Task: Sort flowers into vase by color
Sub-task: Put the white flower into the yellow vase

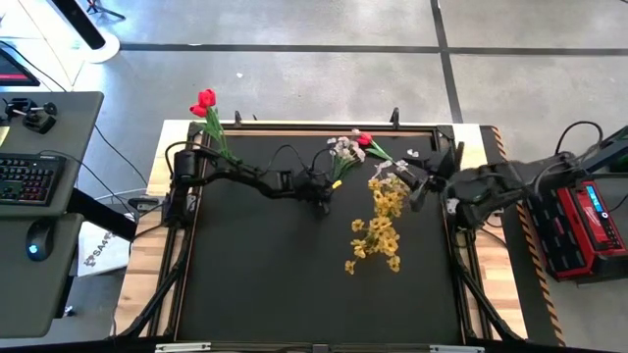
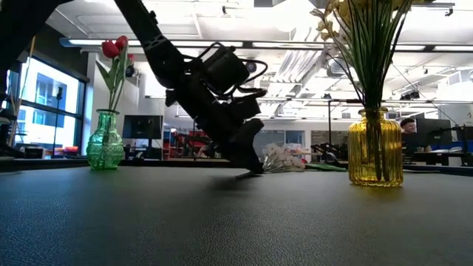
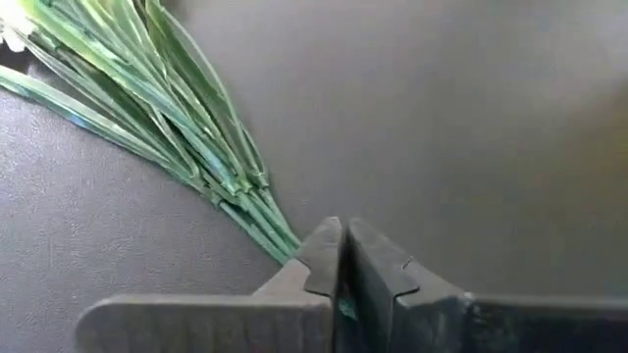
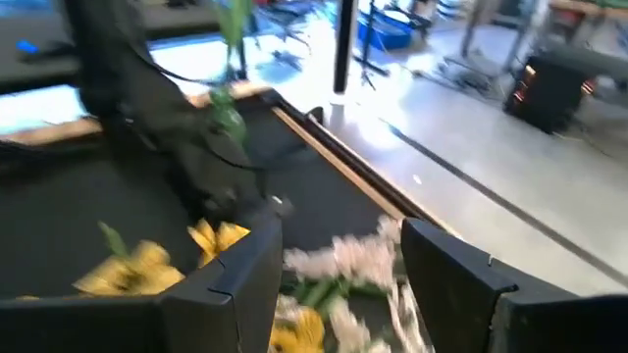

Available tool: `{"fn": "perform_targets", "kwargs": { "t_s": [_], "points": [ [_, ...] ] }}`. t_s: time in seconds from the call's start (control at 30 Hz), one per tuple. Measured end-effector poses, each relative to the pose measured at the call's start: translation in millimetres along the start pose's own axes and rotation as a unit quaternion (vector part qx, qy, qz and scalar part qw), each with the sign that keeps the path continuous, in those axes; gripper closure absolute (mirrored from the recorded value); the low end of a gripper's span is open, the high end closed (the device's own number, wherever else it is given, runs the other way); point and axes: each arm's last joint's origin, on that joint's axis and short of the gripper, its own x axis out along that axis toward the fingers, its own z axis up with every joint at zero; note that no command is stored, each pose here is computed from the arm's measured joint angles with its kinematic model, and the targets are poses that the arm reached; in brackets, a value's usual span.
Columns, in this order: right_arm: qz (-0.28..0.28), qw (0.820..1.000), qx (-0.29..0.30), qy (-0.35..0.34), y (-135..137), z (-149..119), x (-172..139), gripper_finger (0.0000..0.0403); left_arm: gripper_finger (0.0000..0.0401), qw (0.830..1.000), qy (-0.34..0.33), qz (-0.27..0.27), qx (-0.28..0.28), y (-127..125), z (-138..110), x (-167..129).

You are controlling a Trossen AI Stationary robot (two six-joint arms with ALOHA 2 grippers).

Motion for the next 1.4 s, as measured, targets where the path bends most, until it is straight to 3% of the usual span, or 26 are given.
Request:
{"fn": "perform_targets", "kwargs": {
  "t_s": [0.1, 0.27, 0.43, 0.6, 0.77, 0.87, 0.93, 1.1, 1.2, 1.3, 1.4],
  "points": [
    [0.041, 0.999, -0.001, -0.014, -3, 18, -10, 0.0208, 0.0394, 1.0, 0.006, 0.01, -0.008, 7, 2, -3],
    [0.127, 0.991, 0.015, -0.046, -4, 47, -25, 0.0208, 0.04, 0.997, 0.012, 0.071, 0.001, 15, 11, -26],
    [0.207, 0.973, -0.026, -0.099, 13, 57, -21, 0.0208, 0.0401, 0.992, -0.056, 0.109, 0.03, 5, 36, -78],
    [0.25, 0.962, -0.062, -0.088, 42, 54, -2, 0.0208, 0.0401, 0.981, -0.143, 0.115, 0.062, -10, 38, -142],
    [0.222, 0.968, -0.089, -0.073, 65, 49, 28, 0.0208, 0.0401, 0.953, -0.268, 0.057, 0.132, -26, 20, -199],
    [0.228, 0.966, -0.1, -0.073, 79, 46, 49, 0.0208, 0.0401, 0.923, -0.357, 0.004, 0.145, -32, 4, -223],
    [0.239, 0.961, -0.112, -0.079, 87, 45, 62, 0.0208, 0.0401, 0.903, -0.401, -0.02, 0.15, -34, -9, -233],
    [0.225, 0.948, -0.192, -0.115, 105, 42, 88, 0.0208, 0.0401, 0.88, -0.44, -0.046, 0.174, -37, -43, -243],
    [0.182, 0.954, -0.208, -0.115, 108, 50, 92, 0.0208, 0.0401, 0.89, -0.432, -0.041, 0.139, -35, -51, -241],
    [0.127, 0.964, -0.211, -0.104, 105, 62, 86, 0.0208, 0.0401, 0.913, -0.401, 0.018, 0.074, -29, -52, -230],
    [0.104, 0.971, -0.192, -0.096, 100, 78, 76, 0.0208, 0.0398, 0.934, -0.346, 0.071, 0.046, -21, -52, -209]
  ]
}}
